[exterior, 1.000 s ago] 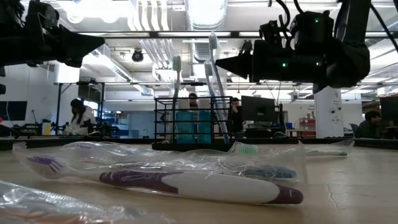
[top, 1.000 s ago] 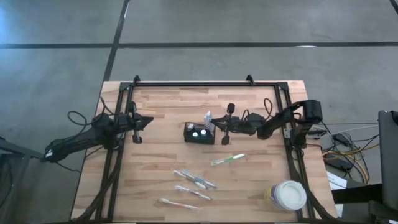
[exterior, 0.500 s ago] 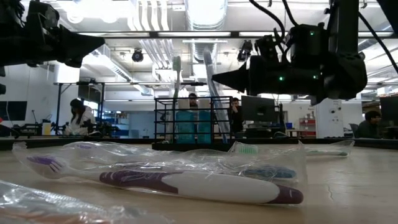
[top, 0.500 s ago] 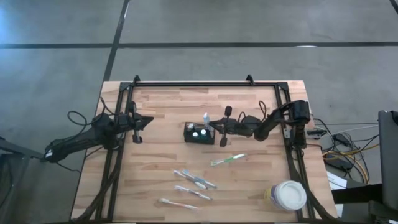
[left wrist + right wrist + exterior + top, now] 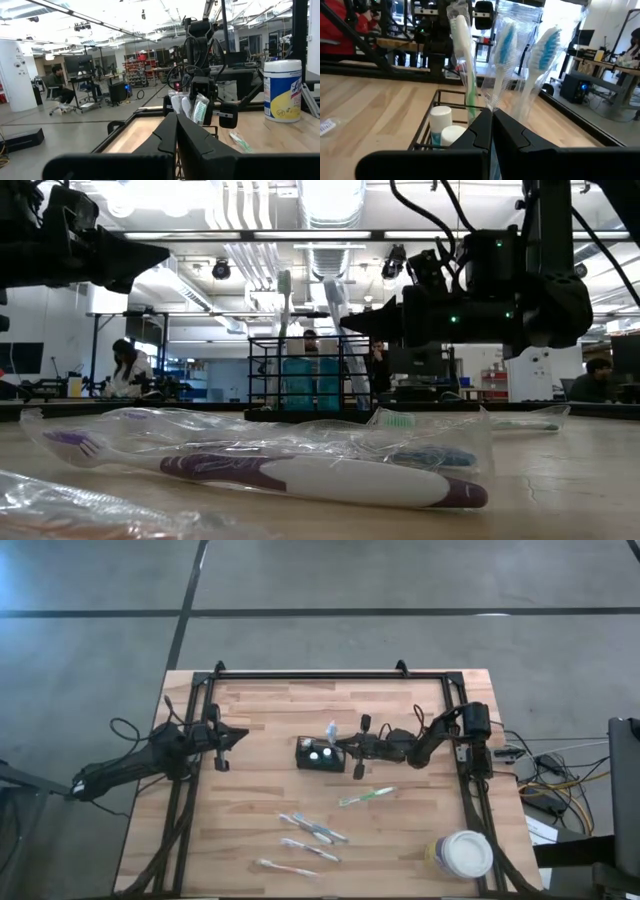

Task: Pick & Place toothbrushing station
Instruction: Put the right blue toothbrush into the wire organizer, then put the green toothbrush into the wire organizer

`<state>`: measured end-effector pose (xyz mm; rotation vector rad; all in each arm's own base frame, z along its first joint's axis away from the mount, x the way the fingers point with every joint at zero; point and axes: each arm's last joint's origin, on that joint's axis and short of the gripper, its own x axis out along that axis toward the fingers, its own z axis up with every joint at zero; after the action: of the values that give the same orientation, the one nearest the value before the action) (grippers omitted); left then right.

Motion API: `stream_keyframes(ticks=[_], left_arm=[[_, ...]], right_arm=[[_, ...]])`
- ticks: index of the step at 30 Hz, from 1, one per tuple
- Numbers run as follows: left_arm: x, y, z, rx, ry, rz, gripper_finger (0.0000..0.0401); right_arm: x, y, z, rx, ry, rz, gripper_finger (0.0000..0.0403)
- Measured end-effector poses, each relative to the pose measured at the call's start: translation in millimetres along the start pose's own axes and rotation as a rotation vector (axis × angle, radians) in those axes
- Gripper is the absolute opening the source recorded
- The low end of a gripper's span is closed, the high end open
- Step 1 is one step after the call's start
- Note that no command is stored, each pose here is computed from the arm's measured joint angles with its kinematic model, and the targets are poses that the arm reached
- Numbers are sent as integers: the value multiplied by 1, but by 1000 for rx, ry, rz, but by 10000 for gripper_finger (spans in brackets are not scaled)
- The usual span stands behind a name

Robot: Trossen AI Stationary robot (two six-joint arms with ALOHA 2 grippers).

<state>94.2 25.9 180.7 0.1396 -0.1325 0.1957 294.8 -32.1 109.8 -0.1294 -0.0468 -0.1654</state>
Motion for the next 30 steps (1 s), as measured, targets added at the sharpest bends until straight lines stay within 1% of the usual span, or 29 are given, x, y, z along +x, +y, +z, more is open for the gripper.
stream_keyframes(ticks=[2, 12, 14, 17, 19, 21, 25, 28, 30], left_arm=[[0, 0, 0, 0, -1, 0, 12], [0, 0, 1, 6, -11, 1, 12], [0, 0, 1, 7, -12, 1, 12], [0, 0, 2, 19, -13, 1, 12], [0, 0, 2, 20, -22, 2, 12], [0, 0, 3, 19, -24, 2, 12], [0, 0, 3, 14, -23, 2, 12], [0, 0, 3, 14, -23, 2, 12], [0, 0, 3, 15, -29, 2, 12]], right_arm=[[0, 0, -2, 9, 9, -16, 8], [-1, 2, -4, 64, 19, -14, 10], [-1, 4, -2, 64, 30, -6, 20], [-2, 6, 4, 63, 45, 6, 49], [-3, 6, 11, 64, 48, 5, 71], [-4, 7, 21, 68, 36, -22, 92], [-9, 7, 37, 43, 41, -42, 124], [-15, 7, 62, 19, 22, -32, 138], [-22, 7, 80, 6, 52, -16, 143]])
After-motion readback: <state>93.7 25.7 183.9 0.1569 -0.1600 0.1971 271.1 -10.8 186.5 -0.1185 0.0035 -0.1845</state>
